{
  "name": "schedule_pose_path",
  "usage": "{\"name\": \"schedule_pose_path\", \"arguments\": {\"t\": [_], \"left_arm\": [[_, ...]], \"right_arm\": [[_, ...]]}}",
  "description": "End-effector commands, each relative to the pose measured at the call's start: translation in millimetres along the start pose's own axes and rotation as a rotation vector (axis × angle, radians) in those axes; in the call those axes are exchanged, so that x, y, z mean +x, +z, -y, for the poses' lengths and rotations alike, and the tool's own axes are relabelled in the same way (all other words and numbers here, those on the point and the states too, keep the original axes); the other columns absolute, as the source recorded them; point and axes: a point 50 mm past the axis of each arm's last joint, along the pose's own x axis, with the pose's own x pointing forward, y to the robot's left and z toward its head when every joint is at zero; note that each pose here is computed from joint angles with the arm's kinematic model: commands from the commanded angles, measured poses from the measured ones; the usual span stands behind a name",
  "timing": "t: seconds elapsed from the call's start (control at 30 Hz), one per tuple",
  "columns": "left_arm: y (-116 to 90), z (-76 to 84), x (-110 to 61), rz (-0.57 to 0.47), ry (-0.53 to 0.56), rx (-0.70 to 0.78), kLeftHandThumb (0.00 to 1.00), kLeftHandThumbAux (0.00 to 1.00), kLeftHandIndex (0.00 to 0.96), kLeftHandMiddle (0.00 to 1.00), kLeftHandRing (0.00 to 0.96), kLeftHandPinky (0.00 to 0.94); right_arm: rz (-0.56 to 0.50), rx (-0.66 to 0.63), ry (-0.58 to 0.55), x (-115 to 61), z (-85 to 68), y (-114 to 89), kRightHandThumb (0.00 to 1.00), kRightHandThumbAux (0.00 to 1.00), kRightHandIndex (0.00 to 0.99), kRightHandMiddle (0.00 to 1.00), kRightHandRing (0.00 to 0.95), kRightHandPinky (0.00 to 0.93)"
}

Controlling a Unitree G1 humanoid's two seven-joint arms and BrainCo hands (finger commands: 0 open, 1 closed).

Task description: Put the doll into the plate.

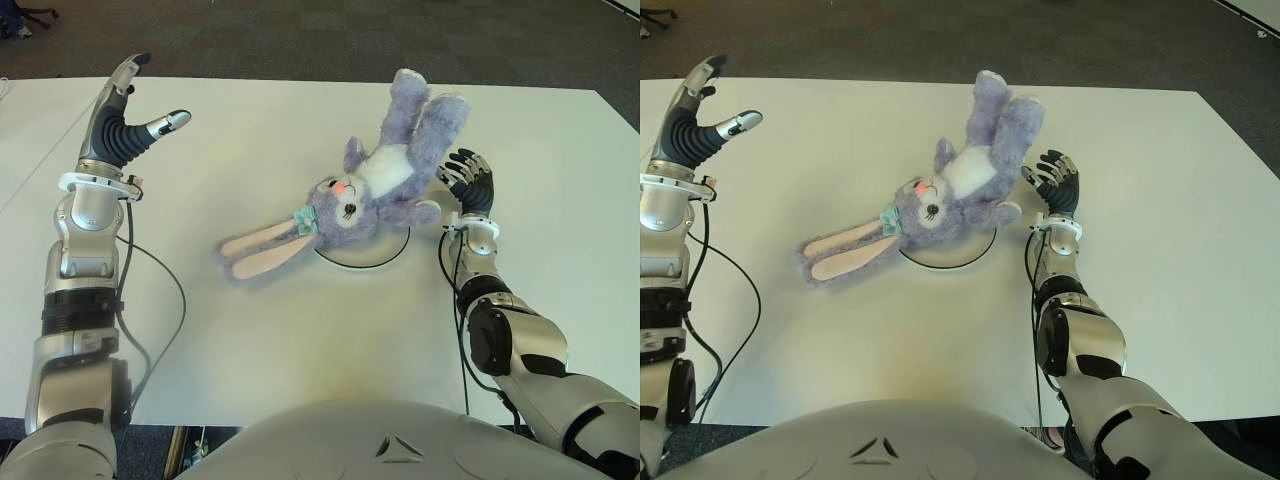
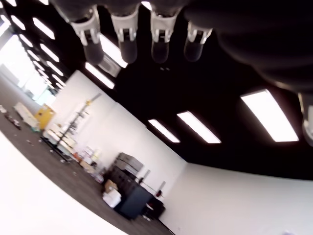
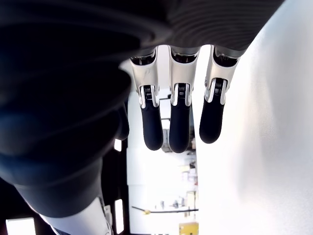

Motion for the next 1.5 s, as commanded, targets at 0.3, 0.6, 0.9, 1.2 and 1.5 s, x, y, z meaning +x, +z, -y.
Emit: {"name": "schedule_pose_path", "arguments": {"t": [0.3,0.6,0.9,1.2,1.5], "left_arm": [[-60.4,92.0,14.1,-0.563,0.021,-0.334,0.000,0.460,0.000,0.000,0.000,0.000],[-55.6,153.4,-18.8,-0.650,-0.039,-0.497,0.000,0.440,0.000,0.000,0.000,0.000],[-27.7,218.9,-60.5,-0.677,-0.066,-0.778,0.000,0.438,0.000,0.000,0.000,0.000],[-38.4,227.7,-100.7,-0.682,-0.120,-0.797,0.000,0.401,0.000,0.000,0.000,0.000],[-39.9,239.9,-135.8,-0.699,-0.217,-0.845,0.000,0.354,0.000,0.000,0.000,0.000]], "right_arm": [[-0.472,-0.013,-0.013,-82.9,5.0,-97.7,0.127,0.875,0.236,0.283,0.284,0.309],[-0.476,-0.013,-0.023,-83.5,8.1,-98.2,0.116,0.880,0.239,0.283,0.285,0.304],[-0.476,-0.009,-0.021,-83.4,8.3,-98.2,0.141,0.872,0.236,0.277,0.276,0.292],[-0.473,-0.009,-0.023,-85.5,9.3,-99.1,0.128,0.869,0.231,0.268,0.264,0.272],[-0.476,-0.004,-0.021,-86.3,10.1,-99.7,0.067,0.867,0.224,0.264,0.264,0.279]]}}
